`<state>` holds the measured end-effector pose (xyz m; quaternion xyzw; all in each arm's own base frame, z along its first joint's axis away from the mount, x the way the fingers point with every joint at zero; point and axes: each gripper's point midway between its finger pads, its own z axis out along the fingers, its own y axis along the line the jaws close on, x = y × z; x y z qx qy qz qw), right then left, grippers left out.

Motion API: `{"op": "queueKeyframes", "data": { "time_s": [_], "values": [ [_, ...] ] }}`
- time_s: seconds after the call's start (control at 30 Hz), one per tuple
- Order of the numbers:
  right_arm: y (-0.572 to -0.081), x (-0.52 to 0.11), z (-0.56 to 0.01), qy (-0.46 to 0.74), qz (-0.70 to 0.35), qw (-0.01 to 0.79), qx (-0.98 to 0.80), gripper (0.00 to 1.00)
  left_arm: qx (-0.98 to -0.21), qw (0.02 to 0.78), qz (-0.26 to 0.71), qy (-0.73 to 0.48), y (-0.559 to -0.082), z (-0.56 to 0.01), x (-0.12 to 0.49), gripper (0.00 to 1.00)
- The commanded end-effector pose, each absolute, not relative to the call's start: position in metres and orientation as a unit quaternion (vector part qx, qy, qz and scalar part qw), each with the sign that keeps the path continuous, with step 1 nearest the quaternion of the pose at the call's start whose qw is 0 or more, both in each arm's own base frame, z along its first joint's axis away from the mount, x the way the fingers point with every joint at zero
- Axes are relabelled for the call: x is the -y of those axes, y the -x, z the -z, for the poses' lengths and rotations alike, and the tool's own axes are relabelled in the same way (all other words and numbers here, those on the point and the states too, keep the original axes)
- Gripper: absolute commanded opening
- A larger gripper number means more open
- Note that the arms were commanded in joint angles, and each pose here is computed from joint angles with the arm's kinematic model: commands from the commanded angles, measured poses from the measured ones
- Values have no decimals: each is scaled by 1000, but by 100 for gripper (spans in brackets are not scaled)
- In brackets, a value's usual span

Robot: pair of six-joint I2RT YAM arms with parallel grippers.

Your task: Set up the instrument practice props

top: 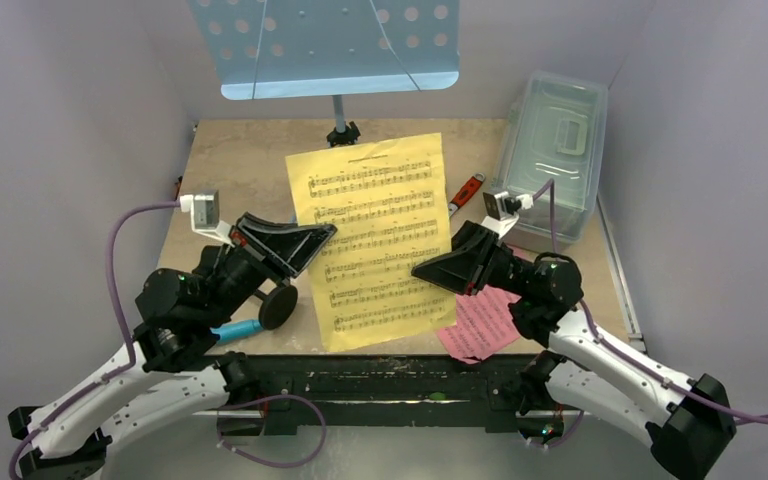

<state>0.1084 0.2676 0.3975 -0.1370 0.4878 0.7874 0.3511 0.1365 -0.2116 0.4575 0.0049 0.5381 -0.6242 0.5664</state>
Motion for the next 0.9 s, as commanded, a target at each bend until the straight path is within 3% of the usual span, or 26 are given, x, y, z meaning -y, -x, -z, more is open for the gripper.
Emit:
{"op": "queueKeyframes", "data": {
  "time_s": [0.0,0.07,0.13,0.23,0.27,0.53,0.7,0.87],
  "values": [
    [-96,-258,-421,177,-798,378,-435,1,-560,579,592,-31,-148,-463,225,4],
    [-118,-261,-418,167,-754,413,-483,0,-654,586,477,-20,-179,-443,220,33],
    [-158,-256,-416,132,-655,498,-553,0,-722,598,348,6,-209,-434,200,57],
    [-183,-237,-431,122,-558,578,-583,0,-753,616,231,-9,-234,-443,187,91],
    [-187,-232,-436,128,-533,595,-588,0,-754,624,204,-12,-240,-447,184,95],
    [-184,-220,-518,234,-437,696,-519,0,-693,714,96,-37,-273,-533,175,100],
    [-175,-225,-560,288,-421,715,-478,0,-666,740,59,-73,-302,-573,203,100],
    [-149,-246,-599,364,-469,697,-404,0,-625,780,28,-6,-325,-615,184,100]
  ]
}}
